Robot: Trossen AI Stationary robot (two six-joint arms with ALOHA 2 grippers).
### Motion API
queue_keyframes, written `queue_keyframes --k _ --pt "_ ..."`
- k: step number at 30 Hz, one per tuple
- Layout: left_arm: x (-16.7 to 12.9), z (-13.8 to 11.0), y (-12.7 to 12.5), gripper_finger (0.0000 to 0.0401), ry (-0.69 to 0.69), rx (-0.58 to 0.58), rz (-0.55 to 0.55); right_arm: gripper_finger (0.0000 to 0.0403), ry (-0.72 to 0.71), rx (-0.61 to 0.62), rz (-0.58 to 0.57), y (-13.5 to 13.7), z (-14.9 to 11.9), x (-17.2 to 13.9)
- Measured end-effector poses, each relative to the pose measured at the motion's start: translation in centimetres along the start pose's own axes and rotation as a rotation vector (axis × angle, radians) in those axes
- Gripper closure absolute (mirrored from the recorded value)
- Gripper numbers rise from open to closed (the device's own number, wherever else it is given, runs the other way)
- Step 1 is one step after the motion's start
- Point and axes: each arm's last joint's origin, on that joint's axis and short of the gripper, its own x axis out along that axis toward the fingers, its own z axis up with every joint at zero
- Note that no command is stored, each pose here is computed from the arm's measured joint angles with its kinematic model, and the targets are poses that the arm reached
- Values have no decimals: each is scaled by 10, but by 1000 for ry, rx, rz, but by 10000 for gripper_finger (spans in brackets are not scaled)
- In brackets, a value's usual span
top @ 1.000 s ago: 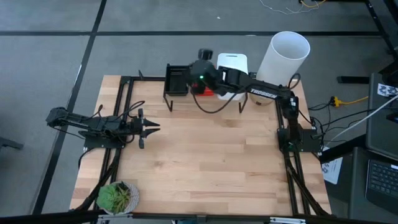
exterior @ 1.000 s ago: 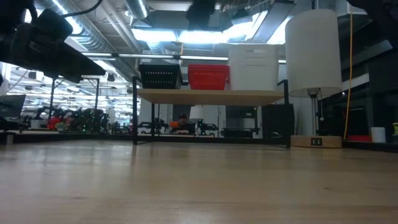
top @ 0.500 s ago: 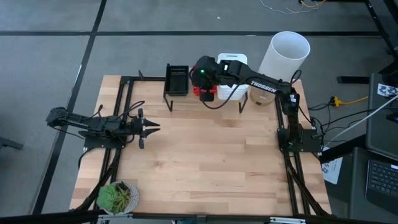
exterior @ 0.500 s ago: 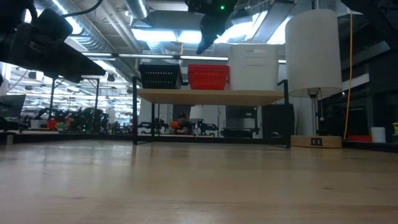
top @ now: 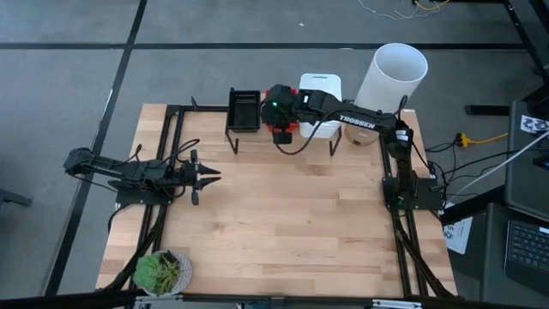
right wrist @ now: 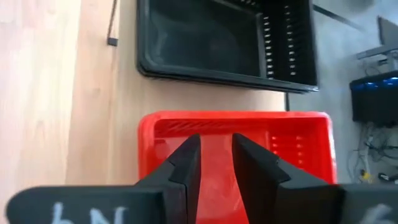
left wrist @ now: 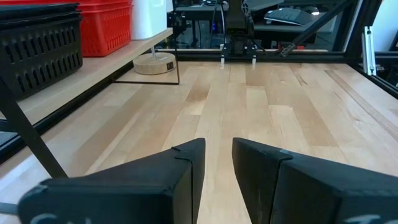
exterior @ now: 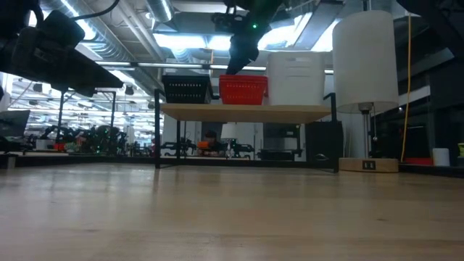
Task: Stack baskets on shelf by color
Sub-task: Adjust the stacked bins on the shelf
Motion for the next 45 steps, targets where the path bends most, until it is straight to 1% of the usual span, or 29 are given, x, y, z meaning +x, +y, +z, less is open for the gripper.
queue_keyframes --k 3,6,12,17,23,29,33,37,39,41,43,45 --pt "0 0 0 326 0 0 1 309 -11 0 14 1 0 0" --pt "0 0 0 326 0 0 1 309 -36 7 2 -1 3 0" --pt "0 0 0 326 0 0 0 309 -36 7 4 -1 3 0" --pt "0 0 0 326 0 0 1 309 -67 11 42 0 4 0" --pt "0 0 0 326 -1 0 0 309 -100 19 26 -1 7 0" --pt "0 0 0 326 -1 0 0 309 -95 14 29 1 8 -1" --pt "0 0 0 326 -1 0 0 309 -119 9 -35 1 20 -17" --pt "0 0 0 326 -1 -1 1 309 -128 -13 -74 2 33 -53" --pt "0 0 0 326 -1 0 0 309 -130 -22 -71 0 36 -72" --pt "0 0 0 326 -1 -1 0 309 -109 -31 -59 -1 34 -85" --pt "0 0 0 326 -1 0 1 309 -65 -43 -52 -1 27 -92" --pt "0 0 0 326 -1 -1 1 309 22 -54 -44 0 15 -100"
